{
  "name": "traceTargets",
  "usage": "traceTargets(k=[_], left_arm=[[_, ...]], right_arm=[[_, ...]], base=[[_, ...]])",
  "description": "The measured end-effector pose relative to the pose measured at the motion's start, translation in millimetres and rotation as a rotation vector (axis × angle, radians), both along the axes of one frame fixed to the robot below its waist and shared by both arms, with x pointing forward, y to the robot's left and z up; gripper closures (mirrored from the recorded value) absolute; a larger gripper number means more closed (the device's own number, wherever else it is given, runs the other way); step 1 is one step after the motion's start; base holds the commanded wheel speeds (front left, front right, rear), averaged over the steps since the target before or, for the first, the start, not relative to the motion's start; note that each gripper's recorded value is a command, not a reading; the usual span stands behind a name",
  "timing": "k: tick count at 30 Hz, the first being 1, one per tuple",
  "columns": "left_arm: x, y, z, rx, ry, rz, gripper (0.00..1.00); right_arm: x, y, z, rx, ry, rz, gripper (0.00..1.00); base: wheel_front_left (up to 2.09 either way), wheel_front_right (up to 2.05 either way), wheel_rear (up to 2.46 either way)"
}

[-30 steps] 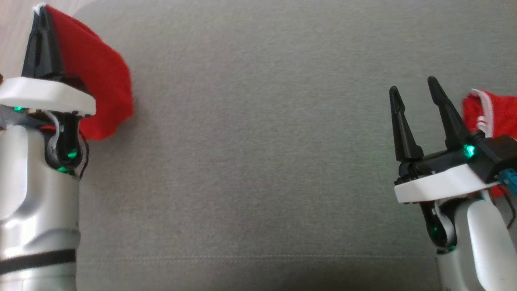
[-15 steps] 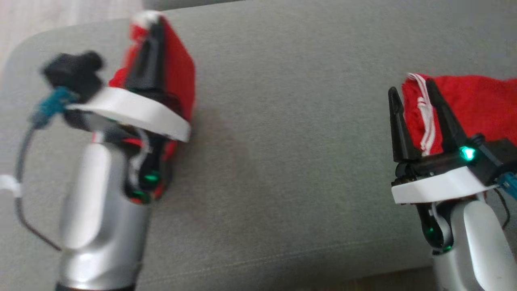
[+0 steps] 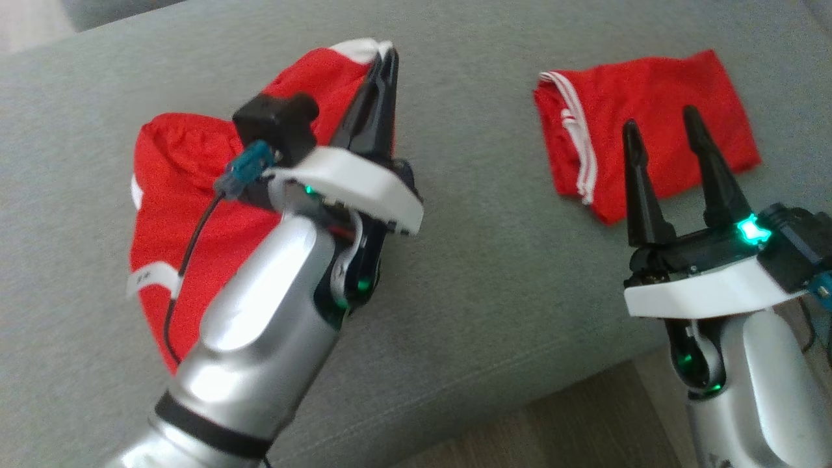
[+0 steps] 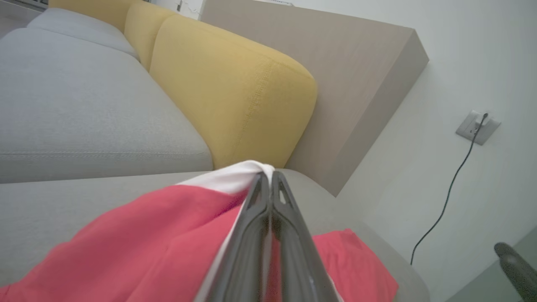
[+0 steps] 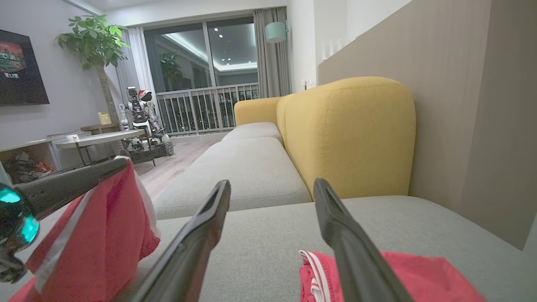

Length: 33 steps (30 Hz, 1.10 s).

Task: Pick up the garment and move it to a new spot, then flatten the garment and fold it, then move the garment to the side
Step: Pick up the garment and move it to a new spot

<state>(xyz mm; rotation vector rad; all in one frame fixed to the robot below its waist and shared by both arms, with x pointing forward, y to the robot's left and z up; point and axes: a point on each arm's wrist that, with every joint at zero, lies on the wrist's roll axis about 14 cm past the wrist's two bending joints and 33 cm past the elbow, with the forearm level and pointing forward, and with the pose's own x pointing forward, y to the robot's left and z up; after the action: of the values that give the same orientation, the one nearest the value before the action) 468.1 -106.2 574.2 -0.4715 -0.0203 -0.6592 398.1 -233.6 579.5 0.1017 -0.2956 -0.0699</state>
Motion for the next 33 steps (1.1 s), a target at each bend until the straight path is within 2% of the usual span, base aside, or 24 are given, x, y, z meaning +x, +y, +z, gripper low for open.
traceTargets(k=[6,7,8,11,14,19,23,27,30,33], left_arm=[[15,-23,14,-0.044,-0.004,0.002,0.99],[18,-27,17,-0.057,-0.003,-0.001,0.56],[20,-31,18,-0.059,0.000,-0.011,0.00],[15,-46,11,-0.045,0.017,-0.072,0.00],[1,-55,-9,0.017,0.026,-0.137,0.00],[13,-32,-19,0.058,0.042,-0.076,0.00],[33,7,3,0.047,-0.023,0.047,0.00],[41,67,16,0.063,-0.093,0.197,0.00],[34,119,6,0.107,-0.100,0.304,0.00],[10,155,-5,0.137,-0.100,0.348,0.00]], right_arm=[[-9,-9,-5,-0.001,0.017,-0.031,0.00],[-10,-11,-6,0.002,0.021,-0.037,0.00],[-11,-14,-9,0.004,0.028,-0.043,0.00],[-10,-15,-14,0.004,0.043,-0.049,0.00],[-6,-12,-17,0.008,0.048,-0.037,0.00],[3,0,-18,0.018,0.043,-0.001,0.00],[10,11,-13,0.013,0.025,0.033,0.00],[17,30,-9,-0.001,0.012,0.086,0.00],[18,46,-13,-0.006,0.028,0.130,0.00],[15,60,-21,-0.002,0.059,0.169,0.00]], base=[[0.00,0.00,0.00],[0.00,0.00,0.00],[0.00,0.00,0.00],[0.00,0.00,0.00],[0.00,0.00,0.00],[0.00,0.00,0.00],[0.00,0.00,0.00],[0.00,0.00,0.00],[0.00,0.00,0.00],[0.00,0.00,0.00]])
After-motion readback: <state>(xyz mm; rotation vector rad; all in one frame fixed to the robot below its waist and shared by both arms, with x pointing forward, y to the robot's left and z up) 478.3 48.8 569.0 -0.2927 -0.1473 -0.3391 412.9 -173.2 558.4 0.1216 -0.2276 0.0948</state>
